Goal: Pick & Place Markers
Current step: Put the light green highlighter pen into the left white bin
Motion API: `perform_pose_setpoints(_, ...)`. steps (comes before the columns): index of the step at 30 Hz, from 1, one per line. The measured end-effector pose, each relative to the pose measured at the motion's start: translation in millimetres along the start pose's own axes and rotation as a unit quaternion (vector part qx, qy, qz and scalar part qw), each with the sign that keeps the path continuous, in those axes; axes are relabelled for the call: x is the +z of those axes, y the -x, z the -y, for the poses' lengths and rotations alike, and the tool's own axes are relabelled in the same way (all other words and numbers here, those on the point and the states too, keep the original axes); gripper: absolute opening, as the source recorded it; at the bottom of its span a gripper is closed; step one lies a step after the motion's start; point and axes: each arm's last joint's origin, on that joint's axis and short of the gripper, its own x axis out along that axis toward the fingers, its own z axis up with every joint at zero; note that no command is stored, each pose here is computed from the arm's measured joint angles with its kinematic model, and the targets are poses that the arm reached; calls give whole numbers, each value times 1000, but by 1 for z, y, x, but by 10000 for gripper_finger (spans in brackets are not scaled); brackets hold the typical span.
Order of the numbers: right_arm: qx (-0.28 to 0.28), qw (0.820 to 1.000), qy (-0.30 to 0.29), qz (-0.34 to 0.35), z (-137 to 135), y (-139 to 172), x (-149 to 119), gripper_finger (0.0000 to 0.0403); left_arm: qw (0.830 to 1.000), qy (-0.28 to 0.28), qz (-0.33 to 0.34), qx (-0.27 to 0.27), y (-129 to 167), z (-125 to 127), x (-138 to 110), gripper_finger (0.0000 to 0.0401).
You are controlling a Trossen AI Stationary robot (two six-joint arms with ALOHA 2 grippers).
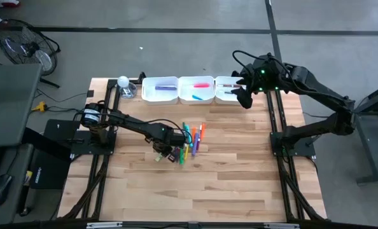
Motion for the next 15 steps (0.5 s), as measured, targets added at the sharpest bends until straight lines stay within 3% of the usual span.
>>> perform_pose_setpoints(15, -24, 1000, 12, 3, 1, 0, 0, 222, 999, -29, 22, -9, 19, 8, 15, 58)
